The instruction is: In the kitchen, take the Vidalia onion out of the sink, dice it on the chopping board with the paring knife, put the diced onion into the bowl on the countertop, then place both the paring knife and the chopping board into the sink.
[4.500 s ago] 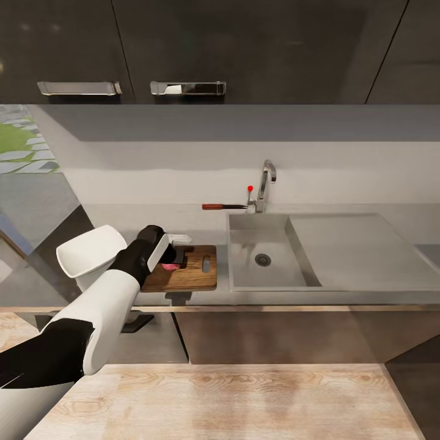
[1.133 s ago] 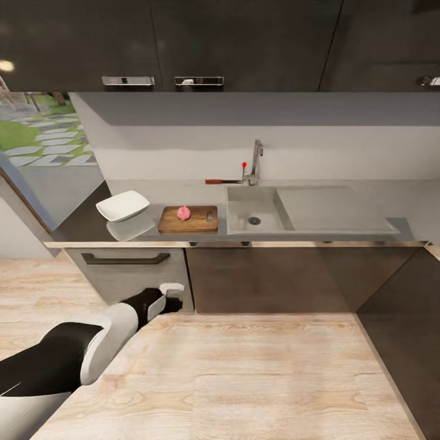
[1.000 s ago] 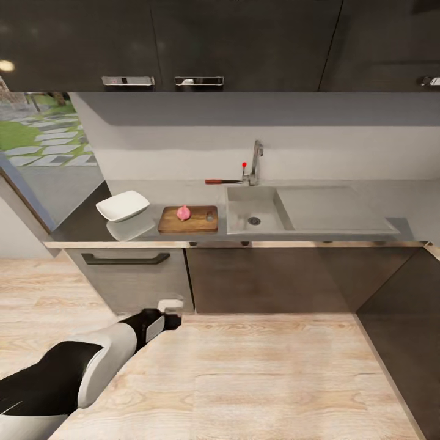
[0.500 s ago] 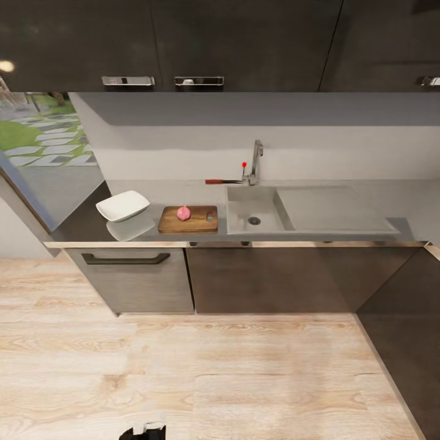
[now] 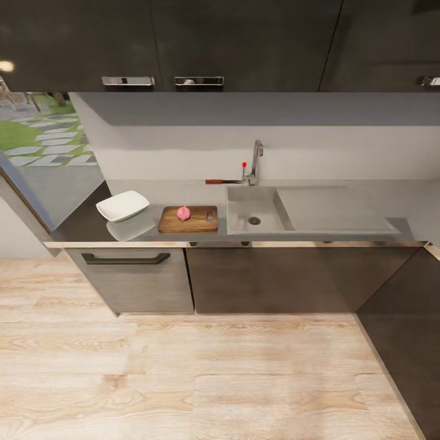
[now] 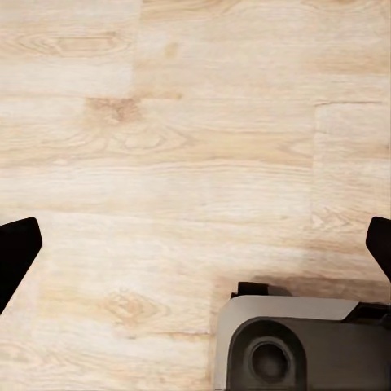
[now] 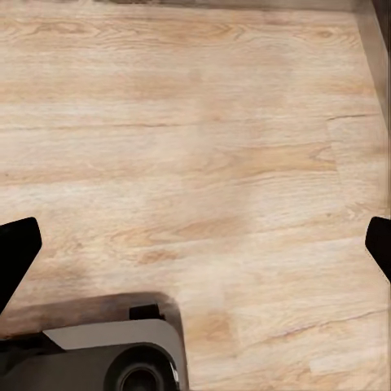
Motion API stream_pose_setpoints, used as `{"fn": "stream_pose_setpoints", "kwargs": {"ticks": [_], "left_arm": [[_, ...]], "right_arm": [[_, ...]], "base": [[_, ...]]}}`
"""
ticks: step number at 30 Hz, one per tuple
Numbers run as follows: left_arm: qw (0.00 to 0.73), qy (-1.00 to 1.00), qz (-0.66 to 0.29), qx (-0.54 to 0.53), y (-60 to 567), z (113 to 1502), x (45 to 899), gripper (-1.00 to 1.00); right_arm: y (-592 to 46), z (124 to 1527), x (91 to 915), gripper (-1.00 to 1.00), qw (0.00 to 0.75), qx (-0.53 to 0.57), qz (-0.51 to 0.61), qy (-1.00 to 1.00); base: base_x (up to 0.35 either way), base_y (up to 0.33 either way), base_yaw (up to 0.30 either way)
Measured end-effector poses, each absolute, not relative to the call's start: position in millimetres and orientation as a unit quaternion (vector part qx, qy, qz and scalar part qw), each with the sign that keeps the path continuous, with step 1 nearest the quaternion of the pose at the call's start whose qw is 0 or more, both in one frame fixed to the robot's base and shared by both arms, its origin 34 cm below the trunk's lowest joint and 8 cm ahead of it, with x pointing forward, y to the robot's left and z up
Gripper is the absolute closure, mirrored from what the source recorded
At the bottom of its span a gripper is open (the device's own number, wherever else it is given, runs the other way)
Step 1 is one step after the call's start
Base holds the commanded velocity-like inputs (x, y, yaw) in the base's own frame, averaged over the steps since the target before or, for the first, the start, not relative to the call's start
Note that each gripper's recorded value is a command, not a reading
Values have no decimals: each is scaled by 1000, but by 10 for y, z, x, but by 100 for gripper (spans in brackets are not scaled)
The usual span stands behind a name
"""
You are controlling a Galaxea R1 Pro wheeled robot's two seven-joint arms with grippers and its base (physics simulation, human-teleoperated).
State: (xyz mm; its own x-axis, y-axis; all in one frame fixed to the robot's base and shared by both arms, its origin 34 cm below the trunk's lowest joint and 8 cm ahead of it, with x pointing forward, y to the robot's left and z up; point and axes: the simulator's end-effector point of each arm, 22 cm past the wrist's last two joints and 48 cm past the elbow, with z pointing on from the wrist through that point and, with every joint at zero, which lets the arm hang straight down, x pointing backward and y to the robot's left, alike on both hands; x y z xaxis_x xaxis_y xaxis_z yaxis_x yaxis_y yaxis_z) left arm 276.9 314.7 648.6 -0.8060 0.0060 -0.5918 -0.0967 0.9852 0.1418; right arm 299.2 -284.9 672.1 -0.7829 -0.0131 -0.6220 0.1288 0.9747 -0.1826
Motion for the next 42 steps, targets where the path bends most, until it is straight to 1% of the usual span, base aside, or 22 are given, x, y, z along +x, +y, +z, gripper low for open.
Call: {"fn": "stream_pose_setpoints", "kwargs": {"ticks": [5, 9, 14, 19, 26, 29, 33, 36, 39, 42], "left_arm": [[352, 932, 86, -23, 3185, 6639, 2771, -100], [366, 926, 87, -26, 3188, 6683, 2810, -100], [338, 937, 77, -32, 3045, 6557, 2849, -100], [305, 950, 53, -33, 2865, 6421, 3472, -100], [310, 949, 46, -33, 2812, 6454, 3646, -100], [336, 940, 42, -35, 2782, 6558, 3894, -100], [429, 902, 28, -40, 2693, 7056, 4742, -100], [472, 880, 21, -40, 2686, 7409, 5169, -100], [499, 865, 22, -36, 2734, 7646, 5335, -100], [511, 859, 22, -33, 2765, 7764, 5293, -100]], "right_arm": [[-2907, 6813, 3400, -100, 322, 28, -115, 939], [-2929, 6989, 3749, -100, 345, 32, -118, 931], [-2935, 7050, 3847, -100, 354, 34, -118, 927], [-2934, 7062, 3863, -100, 357, 34, -118, 926], [-2933, 7050, 3845, -100, 355, 34, -118, 927], [-2933, 7044, 3836, -100, 354, 34, -118, 927], [-2932, 7037, 3825, -100, 353, 33, -118, 928], [-2932, 7034, 3820, -100, 352, 33, -118, 928], [-2932, 7030, 3815, -100, 351, 33, -118, 928], [-2932, 7026, 3810, -100, 350, 33, -118, 929]], "base": [[0, 0, 0], [0, 0, 0], [0, 0, 0], [0, 0, 0], [0, 0, 0], [0, 0, 0], [0, 0, 0], [0, 0, 0], [0, 0, 0], [0, 0, 0]]}}
